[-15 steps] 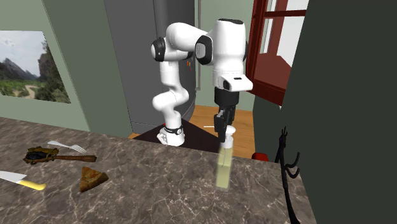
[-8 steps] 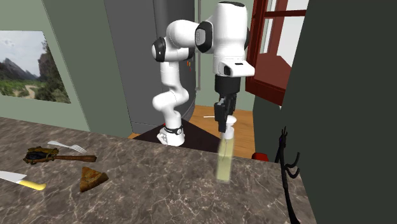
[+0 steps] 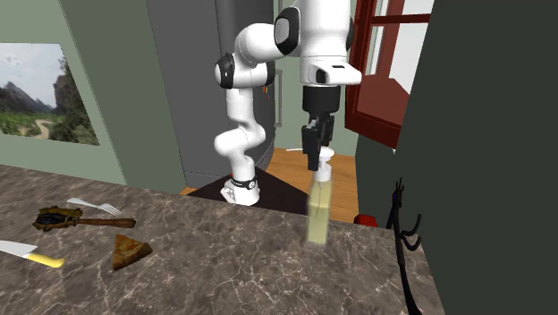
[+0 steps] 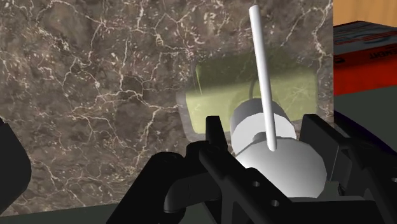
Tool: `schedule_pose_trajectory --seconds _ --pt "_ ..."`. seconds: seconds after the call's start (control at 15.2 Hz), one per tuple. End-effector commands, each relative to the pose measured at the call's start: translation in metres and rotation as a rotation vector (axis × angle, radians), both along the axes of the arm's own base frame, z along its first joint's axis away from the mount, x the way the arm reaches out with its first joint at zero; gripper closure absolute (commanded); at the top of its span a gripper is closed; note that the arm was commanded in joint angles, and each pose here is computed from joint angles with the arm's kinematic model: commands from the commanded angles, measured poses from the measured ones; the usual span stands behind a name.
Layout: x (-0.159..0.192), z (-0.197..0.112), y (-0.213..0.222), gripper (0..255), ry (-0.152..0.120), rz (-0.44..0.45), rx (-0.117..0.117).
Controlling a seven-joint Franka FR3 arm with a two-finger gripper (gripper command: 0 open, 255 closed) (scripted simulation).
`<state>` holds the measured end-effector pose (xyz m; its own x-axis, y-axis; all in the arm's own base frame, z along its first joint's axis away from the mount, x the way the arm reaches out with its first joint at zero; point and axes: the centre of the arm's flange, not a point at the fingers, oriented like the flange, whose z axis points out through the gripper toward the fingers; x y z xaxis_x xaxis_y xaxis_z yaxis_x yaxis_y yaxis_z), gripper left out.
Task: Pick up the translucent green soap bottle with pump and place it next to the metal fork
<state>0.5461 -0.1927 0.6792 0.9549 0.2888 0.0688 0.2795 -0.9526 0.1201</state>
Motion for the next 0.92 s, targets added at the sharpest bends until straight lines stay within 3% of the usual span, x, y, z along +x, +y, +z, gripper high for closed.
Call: schedule_pose_trajectory --seconds 0.0,0.86 --pt "-0.011 0.004 -0.005 255 0.000 0.000 0.000" --pt "-0.168 0.005 -0.074 255 0.000 0.000 0.000"
